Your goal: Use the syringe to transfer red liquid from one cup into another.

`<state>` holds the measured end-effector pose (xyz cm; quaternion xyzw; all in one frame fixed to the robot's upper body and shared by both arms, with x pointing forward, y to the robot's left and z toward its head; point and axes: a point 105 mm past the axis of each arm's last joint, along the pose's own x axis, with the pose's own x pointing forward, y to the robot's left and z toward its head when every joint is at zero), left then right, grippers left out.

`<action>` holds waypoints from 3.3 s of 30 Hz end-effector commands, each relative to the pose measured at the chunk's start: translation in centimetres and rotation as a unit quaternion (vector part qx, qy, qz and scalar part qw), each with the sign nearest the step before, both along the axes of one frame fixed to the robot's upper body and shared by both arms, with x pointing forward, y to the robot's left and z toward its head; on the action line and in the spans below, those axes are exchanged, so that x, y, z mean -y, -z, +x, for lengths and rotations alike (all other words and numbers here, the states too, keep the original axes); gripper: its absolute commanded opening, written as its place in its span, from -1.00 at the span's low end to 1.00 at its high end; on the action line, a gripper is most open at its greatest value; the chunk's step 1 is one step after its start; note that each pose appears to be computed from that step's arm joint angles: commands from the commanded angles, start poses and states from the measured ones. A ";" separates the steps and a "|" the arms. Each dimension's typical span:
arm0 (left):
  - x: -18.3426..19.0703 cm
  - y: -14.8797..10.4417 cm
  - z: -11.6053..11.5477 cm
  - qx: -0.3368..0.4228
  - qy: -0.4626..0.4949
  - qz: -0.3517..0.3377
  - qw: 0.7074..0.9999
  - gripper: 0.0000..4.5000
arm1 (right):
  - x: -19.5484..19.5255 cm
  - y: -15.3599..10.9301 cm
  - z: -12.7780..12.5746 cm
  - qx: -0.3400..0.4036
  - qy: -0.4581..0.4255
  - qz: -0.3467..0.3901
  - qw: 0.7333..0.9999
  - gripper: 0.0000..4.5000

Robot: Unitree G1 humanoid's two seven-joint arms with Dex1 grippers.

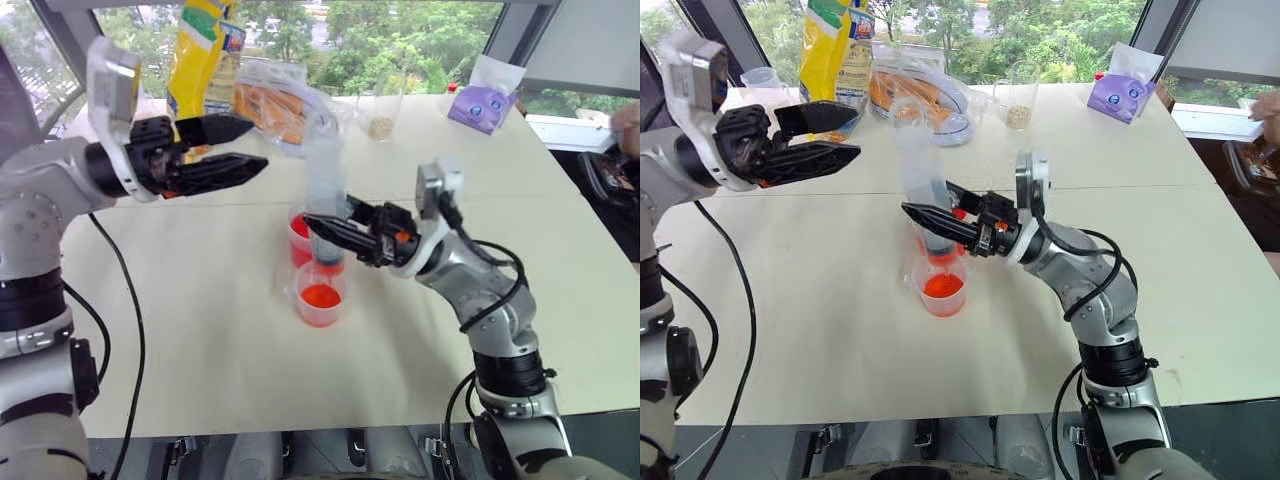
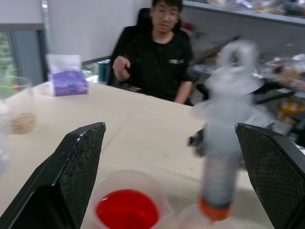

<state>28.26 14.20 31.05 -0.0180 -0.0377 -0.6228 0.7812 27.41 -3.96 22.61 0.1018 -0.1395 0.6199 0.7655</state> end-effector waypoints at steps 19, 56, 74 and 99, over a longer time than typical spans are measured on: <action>4.1 -1.3 -1.4 0.005 0.079 -0.020 0.997 0.99 | -0.4 -0.4 -0.4 0.036 -0.002 -0.002 0.999 -0.38; 6.0 3.2 -1.6 -0.025 0.112 0.036 0.993 -0.98 | -0.1 -5.6 -0.6 0.063 -0.004 0.048 0.997 -0.38; 5.4 2.5 -0.7 -0.027 0.087 0.027 0.996 -0.51 | 0.0 -5.1 -0.2 0.031 -0.002 0.050 0.998 -0.38; -0.3 3.2 -1.3 -0.004 -0.027 0.034 0.999 0.97 | 6.0 -9.2 6.4 -0.145 0.165 0.041 0.975 -0.38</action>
